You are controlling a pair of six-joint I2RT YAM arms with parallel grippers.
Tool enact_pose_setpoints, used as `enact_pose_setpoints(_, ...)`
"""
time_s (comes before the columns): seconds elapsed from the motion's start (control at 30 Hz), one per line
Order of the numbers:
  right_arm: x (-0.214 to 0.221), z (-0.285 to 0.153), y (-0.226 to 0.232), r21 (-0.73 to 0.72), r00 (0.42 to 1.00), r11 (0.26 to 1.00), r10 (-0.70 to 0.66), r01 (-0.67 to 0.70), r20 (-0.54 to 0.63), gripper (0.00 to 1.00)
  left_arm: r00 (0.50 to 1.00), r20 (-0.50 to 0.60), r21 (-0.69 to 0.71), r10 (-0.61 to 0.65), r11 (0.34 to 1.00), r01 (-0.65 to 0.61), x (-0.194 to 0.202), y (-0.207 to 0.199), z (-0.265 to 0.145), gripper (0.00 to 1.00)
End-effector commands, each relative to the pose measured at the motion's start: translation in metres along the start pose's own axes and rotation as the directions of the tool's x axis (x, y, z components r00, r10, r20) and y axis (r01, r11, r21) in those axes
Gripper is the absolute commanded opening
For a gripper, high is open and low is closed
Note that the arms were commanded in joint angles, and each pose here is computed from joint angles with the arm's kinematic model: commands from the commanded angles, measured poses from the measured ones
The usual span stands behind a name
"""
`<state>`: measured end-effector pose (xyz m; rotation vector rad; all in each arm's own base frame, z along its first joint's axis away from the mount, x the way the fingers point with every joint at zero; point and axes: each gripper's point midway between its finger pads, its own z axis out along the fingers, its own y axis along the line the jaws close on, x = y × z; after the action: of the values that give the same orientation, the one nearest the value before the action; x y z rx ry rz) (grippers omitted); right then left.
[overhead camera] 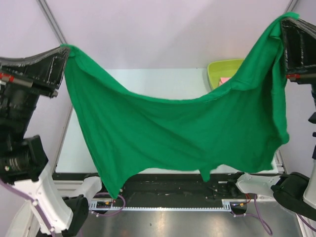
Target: Fold and stack the t-shirts
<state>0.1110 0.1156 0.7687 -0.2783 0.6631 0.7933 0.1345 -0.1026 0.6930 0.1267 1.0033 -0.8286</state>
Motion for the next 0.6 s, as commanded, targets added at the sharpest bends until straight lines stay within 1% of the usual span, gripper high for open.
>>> enact_pose_setpoints(0.0,0.065,0.024,-0.029,0.099,0.989,0.991,-0.072,0.085,-0.131,0.0,0.991,-0.06,-0.031,-0.117,0.993,0.115,0.024,0.047,0.035,0.0)
enact_pose_setpoints(0.03,0.076,0.027,-0.034,0.115,0.985,0.988,-0.086,0.104,-0.151,0.0,0.988,-0.078,-0.047,-0.136,0.99,0.132,0.032,0.065,0.046,0.0)
enact_pose_setpoints(0.07,0.083,0.029,-0.04,0.142,0.982,0.983,-0.094,0.118,-0.166,0.0,0.986,-0.084,-0.056,-0.141,0.989,0.137,0.036,0.073,0.051,0.0)
enact_pose_setpoints(0.1,0.101,0.036,-0.046,0.152,0.974,0.978,-0.114,0.145,-0.194,0.0,0.985,-0.093,-0.057,-0.146,0.988,0.141,0.04,0.08,0.055,0.0)
enact_pose_setpoints(0.13,0.108,0.038,-0.056,0.176,0.969,0.97,-0.13,0.168,-0.209,0.0,0.979,-0.115,-0.08,-0.169,0.984,0.16,0.052,0.101,0.066,0.0)
enact_pose_setpoints(0.2,0.119,0.045,-0.072,0.202,0.965,0.96,-0.147,0.192,-0.216,0.0,0.975,-0.13,-0.09,-0.179,0.982,0.168,0.06,0.119,0.077,0.0)
enact_pose_setpoints(0.23,0.13,0.048,-0.098,0.254,0.964,0.947,-0.139,0.196,-0.225,0.0,0.97,-0.146,-0.107,-0.194,0.978,0.18,0.068,0.137,0.089,0.0)
enact_pose_setpoints(0.27,0.133,0.053,-0.105,0.23,0.968,0.957,-0.128,0.177,-0.215,0.0,0.967,-0.156,-0.109,-0.203,0.976,0.188,0.072,0.145,0.096,0.0)
enact_pose_setpoints(0.3,0.133,0.055,-0.118,0.246,0.972,0.955,-0.119,0.168,-0.203,0.0,0.964,-0.165,-0.113,-0.21,0.975,0.194,0.075,0.153,0.102,0.0)
enact_pose_setpoints(0.33,0.146,0.06,-0.133,0.275,0.98,0.956,-0.049,0.102,-0.195,0.0,0.963,-0.169,-0.108,-0.209,0.975,0.193,0.076,0.165,0.114,0.0)
enact_pose_setpoints(0.37,0.138,0.06,-0.154,0.275,0.981,0.953,-0.081,0.127,-0.174,0.0,0.96,-0.175,-0.116,-0.217,0.973,0.198,0.078,0.173,0.12,0.0)
enact_pose_setpoints(0.4,0.137,0.063,-0.161,0.272,0.986,0.957,-0.064,0.105,-0.154,0.0,0.961,-0.172,-0.118,-0.217,0.973,0.198,0.077,0.18,0.125,0.0)
enact_pose_setpoints(0.43,0.127,0.068,-0.162,0.262,0.99,0.96,-0.073,0.102,-0.119,0.0,0.963,-0.171,-0.096,-0.21,0.976,0.196,0.075,0.188,0.136,0.0)
enact_pose_setpoints(0.47,0.134,0.073,-0.178,0.27,0.991,0.958,-0.062,0.092,-0.115,0.0,0.965,-0.147,-0.066,-0.215,0.976,0.207,0.068,0.187,0.141,0.0)
enact_pose_setpoints(0.5,0.133,0.077,-0.183,0.267,0.992,0.959,-0.066,0.092,-0.106,0.0,0.966,-0.131,-0.064,-0.221,0.975,0.214,0.063,0.195,0.141,0.0)
enact_pose_setpoints(0.53,0.107,0.083,-0.171,0.234,0.995,0.967,-0.092,0.1,-0.045,0.0,0.964,-0.126,-0.054,-0.236,0.972,0.23,0.063,0.203,0.145,0.0)
enact_pose_setpoints(0.57,0.11,0.087,-0.176,0.231,0.996,0.969,-0.084,0.089,-0.033,0.0,0.961,-0.119,-0.025,-0.249,0.969,0.247,0.058,0.201,0.147,0.0)
